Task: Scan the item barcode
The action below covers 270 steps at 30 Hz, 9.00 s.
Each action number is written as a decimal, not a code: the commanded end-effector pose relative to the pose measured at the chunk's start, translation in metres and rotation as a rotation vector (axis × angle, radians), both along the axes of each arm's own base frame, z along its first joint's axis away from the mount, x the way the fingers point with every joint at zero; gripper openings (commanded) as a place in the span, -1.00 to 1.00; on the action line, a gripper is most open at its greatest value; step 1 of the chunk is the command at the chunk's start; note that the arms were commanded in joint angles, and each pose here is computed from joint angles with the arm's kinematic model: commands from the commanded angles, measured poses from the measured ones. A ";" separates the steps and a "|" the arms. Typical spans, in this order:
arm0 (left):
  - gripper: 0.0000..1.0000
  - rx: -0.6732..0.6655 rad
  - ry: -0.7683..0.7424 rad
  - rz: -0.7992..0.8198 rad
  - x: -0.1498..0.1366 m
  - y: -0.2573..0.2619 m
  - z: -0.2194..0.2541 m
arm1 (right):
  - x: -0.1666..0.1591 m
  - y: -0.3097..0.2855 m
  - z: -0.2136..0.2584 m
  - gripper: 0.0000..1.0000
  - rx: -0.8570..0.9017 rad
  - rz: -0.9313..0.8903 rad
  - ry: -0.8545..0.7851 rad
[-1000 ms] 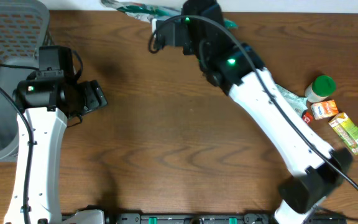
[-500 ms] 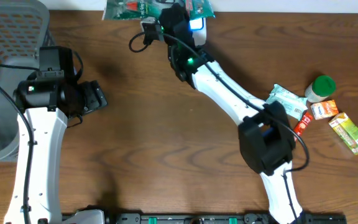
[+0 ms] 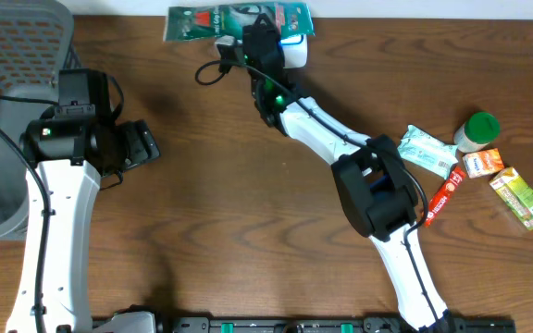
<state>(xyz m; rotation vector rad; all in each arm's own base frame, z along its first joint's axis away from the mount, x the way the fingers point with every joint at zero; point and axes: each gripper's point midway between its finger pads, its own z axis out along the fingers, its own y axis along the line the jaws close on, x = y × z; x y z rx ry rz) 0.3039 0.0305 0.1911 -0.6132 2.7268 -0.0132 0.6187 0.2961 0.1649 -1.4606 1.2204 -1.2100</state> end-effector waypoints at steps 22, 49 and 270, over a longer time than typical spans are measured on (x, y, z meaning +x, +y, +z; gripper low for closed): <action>0.77 0.016 0.016 0.005 -0.002 0.004 -0.004 | 0.009 -0.037 0.049 -0.99 0.596 -0.185 -0.125; 0.77 0.016 0.016 0.005 -0.002 0.004 -0.004 | -0.224 -0.129 0.064 -0.98 1.247 -0.618 1.115; 0.78 0.016 0.016 0.005 -0.002 0.004 -0.004 | -0.373 -0.272 -0.010 0.99 1.669 -0.150 0.048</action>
